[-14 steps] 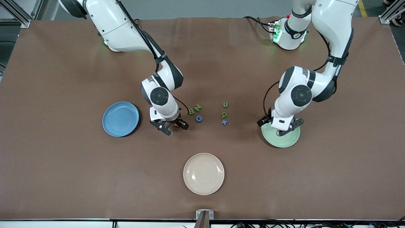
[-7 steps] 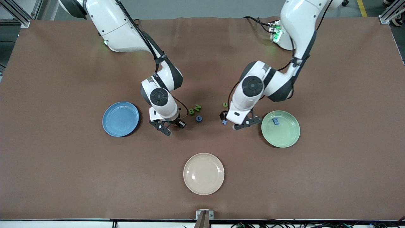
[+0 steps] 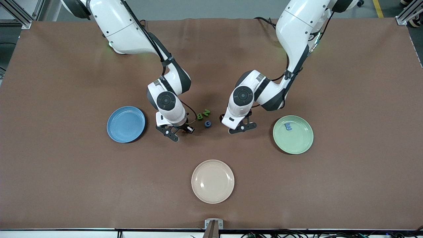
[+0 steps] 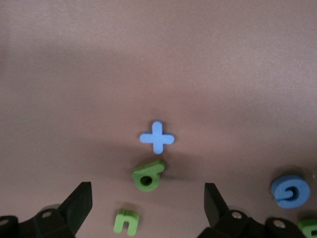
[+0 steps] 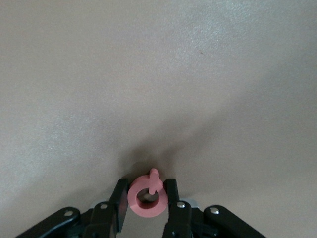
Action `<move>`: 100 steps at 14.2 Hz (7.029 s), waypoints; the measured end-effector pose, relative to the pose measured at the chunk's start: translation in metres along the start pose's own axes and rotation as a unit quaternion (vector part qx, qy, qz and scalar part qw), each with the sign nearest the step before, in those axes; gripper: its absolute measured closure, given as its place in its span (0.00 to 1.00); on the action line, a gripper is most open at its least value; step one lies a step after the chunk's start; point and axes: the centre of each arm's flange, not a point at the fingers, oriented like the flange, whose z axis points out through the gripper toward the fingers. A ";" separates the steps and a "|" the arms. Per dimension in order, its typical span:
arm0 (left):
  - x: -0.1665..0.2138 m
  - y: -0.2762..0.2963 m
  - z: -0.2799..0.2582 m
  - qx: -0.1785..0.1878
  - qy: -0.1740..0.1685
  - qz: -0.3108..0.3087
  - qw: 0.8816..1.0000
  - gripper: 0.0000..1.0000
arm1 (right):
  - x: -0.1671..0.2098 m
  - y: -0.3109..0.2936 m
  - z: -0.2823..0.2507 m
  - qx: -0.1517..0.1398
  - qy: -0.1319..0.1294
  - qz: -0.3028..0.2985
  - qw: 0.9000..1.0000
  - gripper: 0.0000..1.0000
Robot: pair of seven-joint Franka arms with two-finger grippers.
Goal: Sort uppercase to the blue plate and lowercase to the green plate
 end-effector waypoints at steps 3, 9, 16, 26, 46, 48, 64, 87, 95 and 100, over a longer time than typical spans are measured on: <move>0.011 0.000 0.014 -0.013 0.017 -0.002 1.000 0.00 | 0.028 0.014 -0.015 -0.050 -0.019 -0.026 0.998 0.64; 0.019 -0.005 0.034 -0.005 0.031 0.008 0.999 0.02 | 0.166 0.118 -0.107 -0.086 -0.074 -0.135 0.984 0.64; 0.023 0.001 0.023 -0.014 0.039 0.009 0.999 0.45 | 0.154 0.197 -0.049 -0.101 -0.075 -0.168 0.978 0.62; 0.024 0.002 0.021 -0.015 0.041 0.010 0.999 0.66 | 0.062 0.086 -0.112 -0.047 -0.059 -0.062 0.995 0.00; 0.140 -0.221 -0.049 0.022 -0.001 0.117 0.993 0.66 | -0.089 -0.020 0.005 -0.007 -0.015 0.136 0.991 0.16; 0.148 -0.243 -0.045 0.022 -0.007 0.123 0.992 0.66 | -0.092 -0.020 0.006 -0.011 -0.015 0.140 0.990 0.21; 0.135 -0.266 -0.041 0.030 -0.018 0.132 0.991 0.02 | -0.083 -0.017 0.001 -0.045 0.008 0.117 0.992 0.64; 0.021 -0.011 0.016 -0.032 0.007 -0.183 0.982 0.00 | 0.133 0.215 -0.051 -0.093 -0.059 -0.110 0.988 0.23; 0.000 -0.006 0.031 -0.016 -0.002 -0.183 0.983 0.16 | 0.047 0.097 -0.086 -0.048 -0.043 -0.028 0.998 0.00; 0.000 -0.006 0.028 -0.017 -0.001 -0.183 0.983 0.38 | 0.002 0.027 -0.067 -0.038 -0.032 0.027 0.998 0.00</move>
